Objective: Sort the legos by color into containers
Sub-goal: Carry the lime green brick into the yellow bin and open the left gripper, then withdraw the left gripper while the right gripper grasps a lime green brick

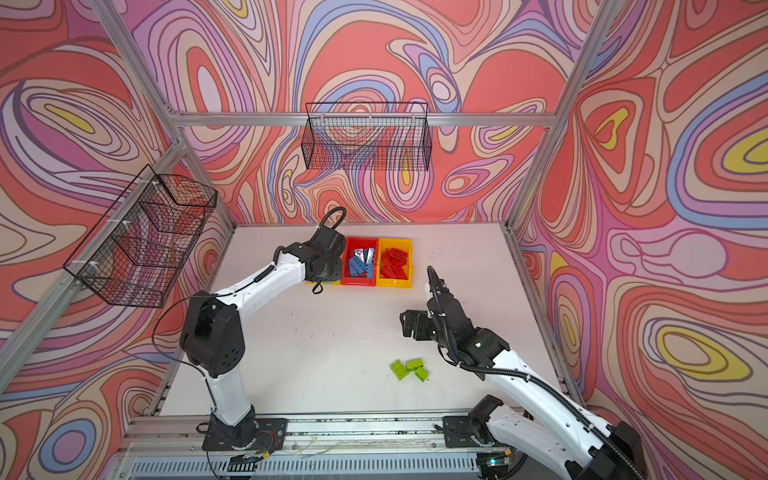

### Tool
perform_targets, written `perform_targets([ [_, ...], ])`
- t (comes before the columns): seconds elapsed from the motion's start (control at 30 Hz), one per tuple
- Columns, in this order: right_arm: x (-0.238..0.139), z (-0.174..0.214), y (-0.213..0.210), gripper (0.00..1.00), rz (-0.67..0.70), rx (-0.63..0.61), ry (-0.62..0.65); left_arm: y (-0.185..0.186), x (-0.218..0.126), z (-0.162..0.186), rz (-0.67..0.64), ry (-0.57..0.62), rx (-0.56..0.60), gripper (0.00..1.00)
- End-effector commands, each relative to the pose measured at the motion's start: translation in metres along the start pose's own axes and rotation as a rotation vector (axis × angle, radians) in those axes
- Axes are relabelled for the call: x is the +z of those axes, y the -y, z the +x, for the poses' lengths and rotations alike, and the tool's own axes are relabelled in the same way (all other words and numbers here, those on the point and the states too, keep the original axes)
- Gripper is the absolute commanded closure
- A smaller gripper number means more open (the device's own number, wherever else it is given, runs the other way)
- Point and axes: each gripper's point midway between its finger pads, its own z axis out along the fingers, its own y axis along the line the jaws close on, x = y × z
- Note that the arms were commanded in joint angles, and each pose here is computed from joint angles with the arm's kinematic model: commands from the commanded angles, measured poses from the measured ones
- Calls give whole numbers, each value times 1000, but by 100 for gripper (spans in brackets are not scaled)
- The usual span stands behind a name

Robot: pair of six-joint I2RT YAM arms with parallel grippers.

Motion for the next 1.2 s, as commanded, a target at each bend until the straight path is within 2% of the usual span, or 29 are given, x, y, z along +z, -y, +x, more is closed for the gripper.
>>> perform_targets([
  [0.0, 3, -6, -3, 3, 5, -9, 17, -7, 20, -22, -27, -44, 57, 81],
  [0.13, 10, -8, -3, 3, 20, -13, 6, -6, 47, -53, -19, -50, 38, 81],
  [0.27, 14, -11, -2, 3, 43, -15, -1, -10, 72, -66, -14, -72, 24, 78],
  [0.33, 16, -12, -2, 3, 51, -15, -2, -12, 81, -67, -10, -82, 17, 64],
  [0.4, 19, -11, -2, 3, 56, -14, -12, -14, 85, -68, -5, -86, 8, 42],
  [0.43, 20, -10, -2, 2, 56, -13, -20, -14, 86, -68, 1, -85, 6, 35],
  [0.5, 24, -7, -1, 3, 64, -12, -40, -10, 82, -69, 31, -79, -4, 25],
  [0.53, 26, -4, -2, 3, 62, -10, -55, -8, 78, -69, 51, -70, -11, 23],
  [0.63, 31, 7, -1, 3, 57, 5, -100, -3, 56, -70, 103, -25, -40, 21],
  [0.73, 32, 22, -2, 4, 62, 4, -141, 2, 20, -66, 154, 40, -58, 21],
  [0.9, 30, 57, -13, 5, 68, -29, -208, 3, -35, -20, 217, 109, -74, 20],
  [1.03, 30, 88, -26, 8, 59, -62, -271, -3, -63, 42, 270, 128, -86, 12],
  [1.17, 29, 113, -41, 9, 51, -117, -308, -19, -78, 114, 317, 110, -99, 9],
])
